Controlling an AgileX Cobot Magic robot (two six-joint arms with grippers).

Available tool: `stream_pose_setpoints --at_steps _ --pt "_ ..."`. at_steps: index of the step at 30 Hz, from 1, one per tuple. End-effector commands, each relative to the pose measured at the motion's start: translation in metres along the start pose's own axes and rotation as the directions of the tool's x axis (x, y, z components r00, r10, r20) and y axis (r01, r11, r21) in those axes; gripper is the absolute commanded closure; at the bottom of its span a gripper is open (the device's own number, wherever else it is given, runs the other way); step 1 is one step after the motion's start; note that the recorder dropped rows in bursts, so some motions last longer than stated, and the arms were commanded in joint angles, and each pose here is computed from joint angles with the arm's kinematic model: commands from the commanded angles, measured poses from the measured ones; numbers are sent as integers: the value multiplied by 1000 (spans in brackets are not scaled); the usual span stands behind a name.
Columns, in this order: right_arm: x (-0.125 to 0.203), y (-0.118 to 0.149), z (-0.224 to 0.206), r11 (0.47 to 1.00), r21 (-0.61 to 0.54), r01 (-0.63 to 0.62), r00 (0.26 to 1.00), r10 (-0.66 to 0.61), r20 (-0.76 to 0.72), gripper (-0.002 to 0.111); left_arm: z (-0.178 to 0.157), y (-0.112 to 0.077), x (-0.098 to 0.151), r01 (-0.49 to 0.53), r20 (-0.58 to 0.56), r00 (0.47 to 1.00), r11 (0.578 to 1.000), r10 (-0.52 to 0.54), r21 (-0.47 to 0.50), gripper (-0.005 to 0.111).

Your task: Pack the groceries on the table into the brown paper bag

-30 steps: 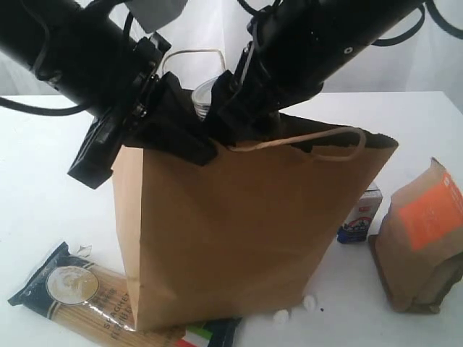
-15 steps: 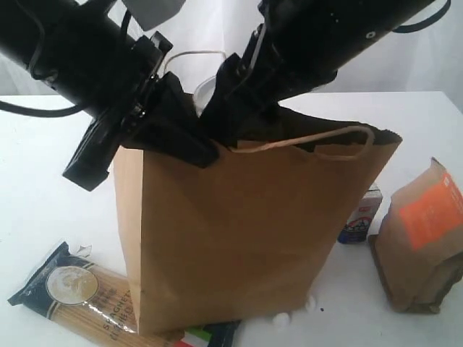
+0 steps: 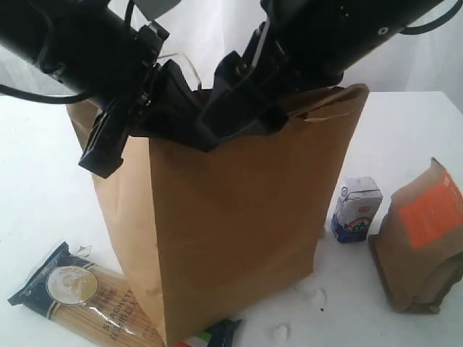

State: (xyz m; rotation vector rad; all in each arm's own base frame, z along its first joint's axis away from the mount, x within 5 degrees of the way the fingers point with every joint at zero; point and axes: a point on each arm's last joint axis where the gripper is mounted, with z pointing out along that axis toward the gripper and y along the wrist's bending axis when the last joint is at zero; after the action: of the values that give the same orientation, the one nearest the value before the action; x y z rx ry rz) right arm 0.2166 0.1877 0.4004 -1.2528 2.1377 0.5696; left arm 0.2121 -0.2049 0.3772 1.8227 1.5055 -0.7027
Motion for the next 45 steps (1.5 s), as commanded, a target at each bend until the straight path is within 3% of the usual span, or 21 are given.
stream_pose_setpoints --at_steps 1,12,20,28,34,45 --pt "1 0 -4 1000 17 6 1000 -6 -3 29 -6 -6 -11 11 73 997 1000 -12 18 107" --pt "-10 1 -37 985 172 -7 980 -28 199 29 -6 -10 -10 8 64 998 998 -12 61 107" --pt "-1 -18 -46 915 403 -27 993 -22 117 29 -2 -14 -4 26 48 998 995 -30 96 107" --pt "6 -27 -21 931 362 37 999 -23 -43 29 17 -21 21 60 7 998 988 -62 139 107" --pt "8 -23 -6 965 259 50 995 -26 -95 35 17 -20 21 64 15 998 989 -66 130 107" --pt "7 -37 21 954 251 162 979 -124 -161 35 0 -30 10 -3 53 999 997 -1 80 107"
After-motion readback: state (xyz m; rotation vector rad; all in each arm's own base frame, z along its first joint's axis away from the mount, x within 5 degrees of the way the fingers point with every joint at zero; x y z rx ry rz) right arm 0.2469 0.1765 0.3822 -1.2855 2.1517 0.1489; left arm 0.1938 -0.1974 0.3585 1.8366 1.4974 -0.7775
